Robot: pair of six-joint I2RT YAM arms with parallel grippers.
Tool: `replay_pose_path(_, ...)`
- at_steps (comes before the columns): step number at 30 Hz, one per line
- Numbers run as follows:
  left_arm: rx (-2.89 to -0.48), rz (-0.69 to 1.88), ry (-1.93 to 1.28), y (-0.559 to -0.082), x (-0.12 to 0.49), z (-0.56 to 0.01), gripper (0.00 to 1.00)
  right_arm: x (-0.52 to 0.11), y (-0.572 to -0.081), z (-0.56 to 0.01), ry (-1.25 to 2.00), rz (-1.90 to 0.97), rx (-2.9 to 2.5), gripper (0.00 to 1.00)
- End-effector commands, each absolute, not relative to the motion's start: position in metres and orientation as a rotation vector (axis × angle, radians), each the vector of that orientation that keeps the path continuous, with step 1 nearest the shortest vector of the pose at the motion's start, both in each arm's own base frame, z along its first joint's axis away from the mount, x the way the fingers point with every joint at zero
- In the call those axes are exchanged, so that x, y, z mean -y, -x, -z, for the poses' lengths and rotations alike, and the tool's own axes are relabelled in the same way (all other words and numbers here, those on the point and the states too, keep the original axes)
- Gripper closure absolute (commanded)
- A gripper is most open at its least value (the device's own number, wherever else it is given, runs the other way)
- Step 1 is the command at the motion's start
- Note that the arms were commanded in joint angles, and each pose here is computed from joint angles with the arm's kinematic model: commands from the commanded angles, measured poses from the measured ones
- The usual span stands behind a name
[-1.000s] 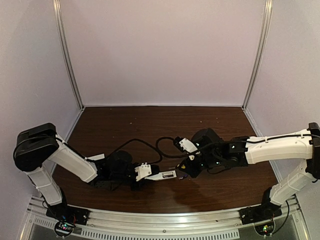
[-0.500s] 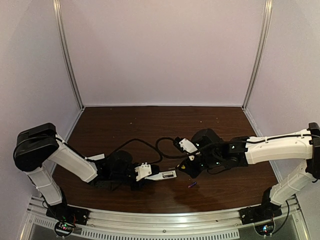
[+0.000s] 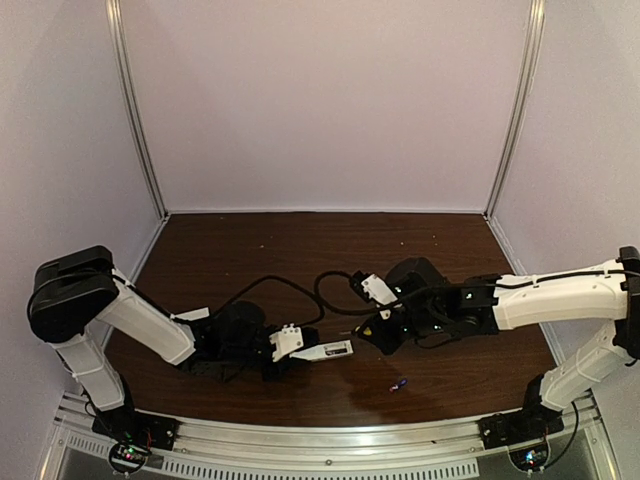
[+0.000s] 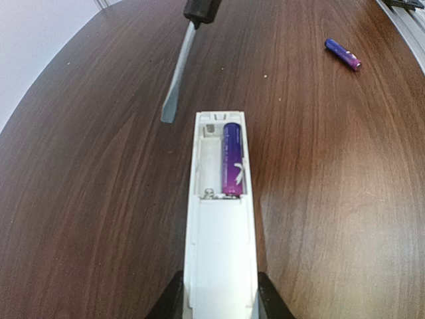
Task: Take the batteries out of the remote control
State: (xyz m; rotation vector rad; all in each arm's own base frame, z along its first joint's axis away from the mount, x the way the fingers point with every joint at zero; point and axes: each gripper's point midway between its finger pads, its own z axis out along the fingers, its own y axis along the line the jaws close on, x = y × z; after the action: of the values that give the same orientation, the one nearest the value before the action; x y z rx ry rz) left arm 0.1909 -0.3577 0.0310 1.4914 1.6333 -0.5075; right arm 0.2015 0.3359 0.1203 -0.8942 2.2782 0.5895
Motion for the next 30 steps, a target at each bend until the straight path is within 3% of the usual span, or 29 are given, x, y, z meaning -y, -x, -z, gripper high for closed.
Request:
replay_pose_path(1,-1.68,0.566,-1.457,-0.186,0.36,-0.026,0.82,-0.334,-0.207,-0.129,0.848,-0.573,-2.243,1.0)
replay_pose_path(3,-1.71,0.583,-1.444,-0.185,0.36,-0.022,0.72,-0.335,-0.208,-0.13,0.848,-0.571,-2.239,1.0)
replay_pose_path(5,-1.732,0.588,-1.434,-0.185,0.359,-0.019,0.49,-0.336,-0.209,-0.13,0.851,-0.571,-2.235,1.0)
replay_pose_path(9,-1.744,0.578,-1.407,-0.187,0.356,-0.02,0.19,-0.337,-0.21,-0.131,0.855,-0.566,-2.231,1.0)
replay_pose_path(10,-1.742,0.571,-1.403,-0.188,0.356,-0.022,0.05,-0.337,-0.21,-0.131,0.857,-0.563,-2.229,1.0)
replay_pose_path(20,-1.68,0.407,-1.195,-0.222,0.344,-0.079,0.03,-0.339,-0.217,-0.143,0.842,-0.551,-2.185,1.0)
replay_pose_path(26,-1.7,0.244,-0.939,-0.256,0.319,-0.118,0.03,-0.338,-0.227,-0.153,0.802,-0.514,-2.143,1.0)
replay_pose_path(30,-1.676,0.278,-0.73,-0.264,0.296,-0.139,0.03,-0.337,-0.228,-0.156,0.796,-0.507,-2.132,1.0)
